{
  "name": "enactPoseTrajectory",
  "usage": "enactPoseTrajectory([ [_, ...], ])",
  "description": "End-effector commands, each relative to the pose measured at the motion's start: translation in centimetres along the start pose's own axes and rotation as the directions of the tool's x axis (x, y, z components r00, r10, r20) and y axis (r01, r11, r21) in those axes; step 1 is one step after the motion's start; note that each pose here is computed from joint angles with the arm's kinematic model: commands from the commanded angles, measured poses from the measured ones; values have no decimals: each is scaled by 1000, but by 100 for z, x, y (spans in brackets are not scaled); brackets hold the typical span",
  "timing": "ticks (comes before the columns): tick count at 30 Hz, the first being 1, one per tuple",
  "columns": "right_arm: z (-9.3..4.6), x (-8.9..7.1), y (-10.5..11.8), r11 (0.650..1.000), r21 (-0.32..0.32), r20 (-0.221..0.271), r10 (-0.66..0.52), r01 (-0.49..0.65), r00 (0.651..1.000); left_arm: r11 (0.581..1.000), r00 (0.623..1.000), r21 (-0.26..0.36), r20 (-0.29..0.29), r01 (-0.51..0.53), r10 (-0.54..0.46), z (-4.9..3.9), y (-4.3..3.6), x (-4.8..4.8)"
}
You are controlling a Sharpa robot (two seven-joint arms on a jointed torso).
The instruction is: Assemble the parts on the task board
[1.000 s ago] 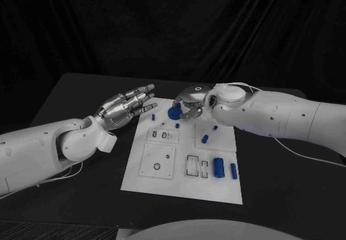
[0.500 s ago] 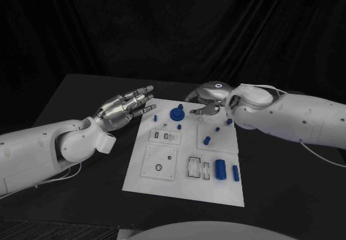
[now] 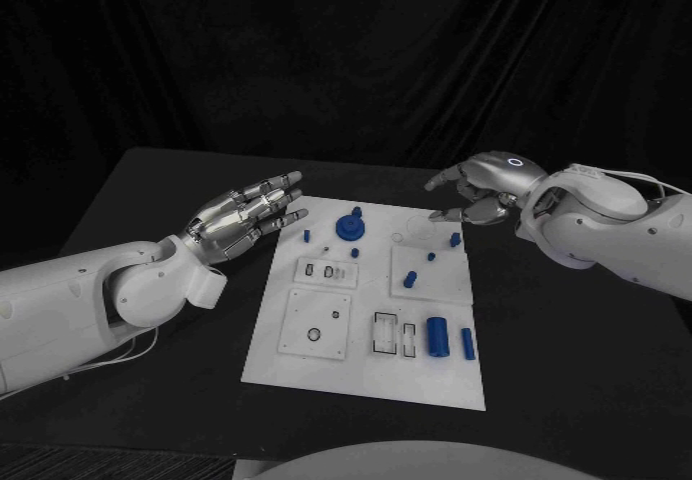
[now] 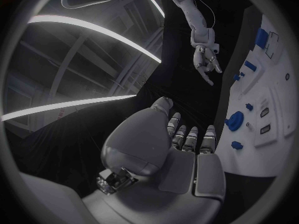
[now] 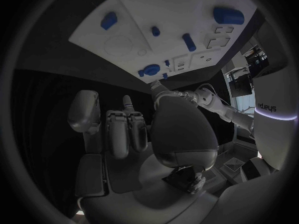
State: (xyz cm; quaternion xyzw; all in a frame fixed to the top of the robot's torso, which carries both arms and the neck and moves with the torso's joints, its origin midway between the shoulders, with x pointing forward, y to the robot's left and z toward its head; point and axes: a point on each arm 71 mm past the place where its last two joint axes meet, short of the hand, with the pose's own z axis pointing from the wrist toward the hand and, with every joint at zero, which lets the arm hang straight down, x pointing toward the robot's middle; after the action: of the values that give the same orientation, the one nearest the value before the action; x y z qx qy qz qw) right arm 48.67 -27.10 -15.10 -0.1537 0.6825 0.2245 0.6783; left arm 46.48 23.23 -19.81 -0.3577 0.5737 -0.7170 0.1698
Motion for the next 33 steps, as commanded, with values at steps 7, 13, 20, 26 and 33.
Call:
enactPoseTrajectory([
  [7, -283, 231, -228, 996, 90, -25, 24, -21, 999, 1000, 1000, 5, -11, 10, -9, 10, 31, 26],
  [13, -354, 338, -317, 993, 115, -45, 26, -21, 999, 1000, 1000, 2, -12, 13, -13, 8, 47, 29],
  [20, -401, 444, -395, 991, 136, -66, 27, -18, 997, 1000, 1000, 1, -15, 16, -16, 15, 64, 37],
  [26, -395, 513, -405, 990, 136, -73, 29, -19, 997, 1000, 1000, 0, -16, 18, -18, 15, 72, 37],
  [33, -360, 586, -391, 991, 129, -64, 29, -20, 998, 1000, 1000, 0, -16, 19, -19, 8, 74, 34],
])
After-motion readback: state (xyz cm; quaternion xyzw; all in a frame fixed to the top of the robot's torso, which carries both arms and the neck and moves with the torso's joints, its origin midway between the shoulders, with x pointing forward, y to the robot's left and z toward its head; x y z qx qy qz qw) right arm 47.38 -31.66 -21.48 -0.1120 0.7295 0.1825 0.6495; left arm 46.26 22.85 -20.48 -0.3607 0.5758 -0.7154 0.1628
